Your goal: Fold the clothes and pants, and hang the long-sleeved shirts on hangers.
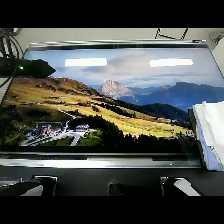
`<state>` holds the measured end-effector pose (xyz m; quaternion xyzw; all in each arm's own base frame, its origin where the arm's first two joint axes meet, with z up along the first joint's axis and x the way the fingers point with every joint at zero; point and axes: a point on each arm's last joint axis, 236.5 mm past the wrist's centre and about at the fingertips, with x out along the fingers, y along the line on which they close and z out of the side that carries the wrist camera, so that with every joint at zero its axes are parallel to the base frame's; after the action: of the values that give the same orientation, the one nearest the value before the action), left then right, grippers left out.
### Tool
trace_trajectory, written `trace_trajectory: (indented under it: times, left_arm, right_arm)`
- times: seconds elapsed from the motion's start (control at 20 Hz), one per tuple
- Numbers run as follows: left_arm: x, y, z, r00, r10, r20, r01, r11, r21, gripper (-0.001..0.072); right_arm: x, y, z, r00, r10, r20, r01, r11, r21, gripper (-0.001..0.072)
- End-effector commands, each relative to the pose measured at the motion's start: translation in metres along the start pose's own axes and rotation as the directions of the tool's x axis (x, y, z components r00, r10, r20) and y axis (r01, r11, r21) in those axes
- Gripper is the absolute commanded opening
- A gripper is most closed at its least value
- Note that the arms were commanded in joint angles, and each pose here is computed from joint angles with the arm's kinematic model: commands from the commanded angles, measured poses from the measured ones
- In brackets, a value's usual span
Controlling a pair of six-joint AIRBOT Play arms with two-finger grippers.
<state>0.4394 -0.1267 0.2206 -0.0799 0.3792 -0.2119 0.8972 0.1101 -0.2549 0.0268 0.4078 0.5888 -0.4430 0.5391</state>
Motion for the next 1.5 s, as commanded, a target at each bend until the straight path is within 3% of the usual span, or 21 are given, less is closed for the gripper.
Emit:
trace_trajectory:
  times: [0.0, 0.05, 0.15, 0.2, 0.25, 0.3, 0.35, 0.45, 0.5, 0.55, 0.6, 0.7, 0.8, 0.95, 1.45]
  left_arm:
    - [-0.004, -0.015, 0.018, 0.998, -0.017, 0.067, 0.015, 1.0, 0.026, 0.0023]
    - [-0.014, -0.02, 0.038, 0.991, -0.019, 0.136, 0.015, 0.999, 0.031, 0.0022]
    - [-0.043, -0.028, 0.091, 0.943, -0.013, 0.331, -0.003, 0.999, 0.048, 0.0021]
    - [-0.057, -0.022, 0.115, 0.905, 0.022, 0.424, -0.037, 0.999, 0.027, 0.0021]
    - [-0.067, -0.008, 0.131, 0.871, 0.086, 0.484, -0.092, 0.996, -0.011, 0.002]
    - [-0.067, 0.011, 0.134, 0.857, 0.161, 0.49, -0.157, 0.986, -0.049, 0.0021]
    - [-0.057, 0.034, 0.123, 0.865, 0.245, 0.439, -0.23, 0.969, -0.087, 0.0021]
    - [-0.019, 0.071, 0.067, 0.916, 0.358, 0.183, -0.341, 0.933, -0.117, 0.0029]
    - [0.001, 0.082, 0.029, 0.927, 0.376, 0.014, -0.371, 0.921, -0.12, 0.0194]
    - [0.02, 0.091, -0.017, 0.908, 0.376, -0.184, -0.4, 0.909, -0.116, 0.0593]
    - [0.034, 0.095, -0.063, 0.857, 0.36, -0.368, -0.417, 0.905, -0.086, 0.072]
    - [0.052, 0.093, -0.121, 0.784, 0.309, -0.539, -0.39, 0.92, -0.04, 0.072]
    - [0.068, 0.088, -0.142, 0.802, 0.304, -0.515, -0.391, 0.918, -0.066, 0.072]
    - [0.082, 0.083, -0.15, 0.832, 0.303, -0.465, -0.367, 0.929, -0.052, 0.072]
    - [0.084, 0.083, -0.15, 0.833, 0.303, -0.462, -0.368, 0.928, -0.054, 0.072]
  right_arm:
    - [-0.049, 0.018, 0.056, 0.963, 0.093, 0.252, -0.086, 0.996, -0.037, 0.0601]
    - [-0.096, 0.043, 0.088, 0.887, 0.21, 0.411, -0.192, 0.978, -0.087, 0.06]
    - [-0.224, 0.108, 0.127, 0.575, 0.479, 0.664, -0.375, 0.875, -0.306, 0.06]
    - [-0.282, 0.143, 0.123, 0.415, 0.578, 0.703, -0.389, 0.811, -0.437, 0.06]
    - [-0.318, 0.177, 0.107, 0.313, 0.651, 0.692, -0.383, 0.753, -0.535, 0.0599]
    - [-0.334, 0.215, 0.082, 0.268, 0.718, 0.642, -0.37, 0.692, -0.62, 0.0599]
    - [-0.33, 0.253, 0.051, 0.286, 0.778, 0.56, -0.36, 0.629, -0.689, 0.0598]
    - [-0.278, 0.322, -0.024, 0.467, 0.825, 0.319, -0.365, 0.508, -0.78, 0.0598]
    - [-0.236, 0.346, -0.065, 0.595, 0.784, 0.175, -0.374, 0.463, -0.804, 0.0597]
    - [-0.195, 0.358, -0.1, 0.708, 0.705, 0.045, -0.376, 0.43, -0.821, 0.0598]
    - [-0.153, 0.362, -0.132, 0.807, 0.586, -0.077, -0.382, 0.417, -0.825, 0.0599]
    - [-0.097, 0.356, -0.173, 0.904, 0.365, -0.224, -0.373, 0.414, -0.831, 0.0598]
    - [-0.075, 0.357, -0.195, 0.929, 0.278, -0.245, -0.344, 0.404, -0.848, 0.0598]
    - [-0.064, 0.36, -0.203, 0.954, 0.243, -0.178, -0.262, 0.38, -0.887, 0.0599]
    - [-0.065, 0.36, -0.209, 0.953, 0.239, -0.189, -0.269, 0.369, -0.89, 0.0599]
